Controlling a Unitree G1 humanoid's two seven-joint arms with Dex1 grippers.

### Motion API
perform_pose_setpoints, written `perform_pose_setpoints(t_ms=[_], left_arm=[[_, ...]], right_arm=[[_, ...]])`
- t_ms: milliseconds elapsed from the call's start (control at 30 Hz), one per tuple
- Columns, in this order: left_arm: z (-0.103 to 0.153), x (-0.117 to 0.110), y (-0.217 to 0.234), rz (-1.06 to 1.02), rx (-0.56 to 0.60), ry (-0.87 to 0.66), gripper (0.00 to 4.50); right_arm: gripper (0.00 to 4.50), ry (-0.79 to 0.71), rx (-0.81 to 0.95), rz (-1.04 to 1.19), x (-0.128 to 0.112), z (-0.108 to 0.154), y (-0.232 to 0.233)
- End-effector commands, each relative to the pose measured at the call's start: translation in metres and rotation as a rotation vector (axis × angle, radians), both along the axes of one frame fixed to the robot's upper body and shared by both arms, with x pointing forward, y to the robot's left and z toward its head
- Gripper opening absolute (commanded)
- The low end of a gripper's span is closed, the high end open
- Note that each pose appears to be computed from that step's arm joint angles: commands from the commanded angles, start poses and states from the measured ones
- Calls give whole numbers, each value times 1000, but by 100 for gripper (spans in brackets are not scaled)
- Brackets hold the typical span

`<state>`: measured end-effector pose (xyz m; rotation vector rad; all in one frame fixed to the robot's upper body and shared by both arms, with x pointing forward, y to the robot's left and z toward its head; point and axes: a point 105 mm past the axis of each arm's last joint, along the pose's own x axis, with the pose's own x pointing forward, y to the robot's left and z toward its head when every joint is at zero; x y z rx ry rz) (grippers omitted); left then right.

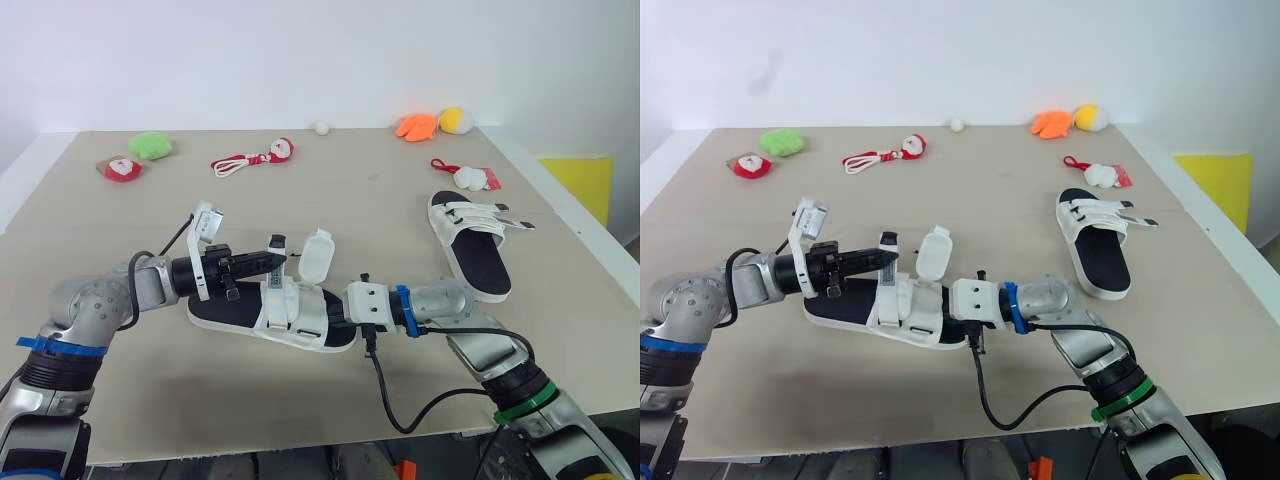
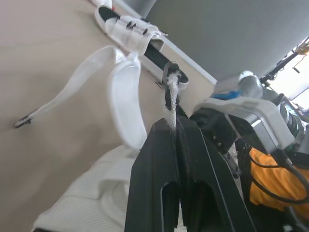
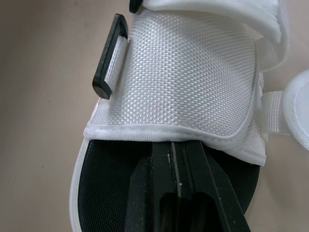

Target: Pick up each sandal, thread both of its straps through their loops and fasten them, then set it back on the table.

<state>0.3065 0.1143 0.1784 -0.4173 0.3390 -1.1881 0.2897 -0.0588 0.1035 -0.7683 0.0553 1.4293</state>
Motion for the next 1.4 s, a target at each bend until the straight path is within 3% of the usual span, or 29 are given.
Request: perform_pose_setpoints(t_ms=[33,333,633,800,1167,1300,1333,1400], left_arm=[[14,7,4,-7,-50,12,2],[7,24,-1,15,-109,140,2],[-5,25,-7,15,-86,158,2],[-25,32,-3,65,-50,205,2],[-40,35,-3,63,21,140,2],[-40,36,-2,62,19,127,124],[-39,35,-2,56,20,125,193],[-39,37,-2,62,23,119,270]], right_arm=[[0,67,-148,-101,5,-36,-25],[0,76,-141,-107,2,-38,-24],[0,84,-139,-108,1,-38,-24],[0,85,-136,-106,0,-38,-23],[0,94,-118,-103,-1,-35,-21],[0,96,-117,-104,-1,-35,-21],[0,97,-117,-104,-1,-35,-21],[0,98,-116,-104,-1,-35,-21]])
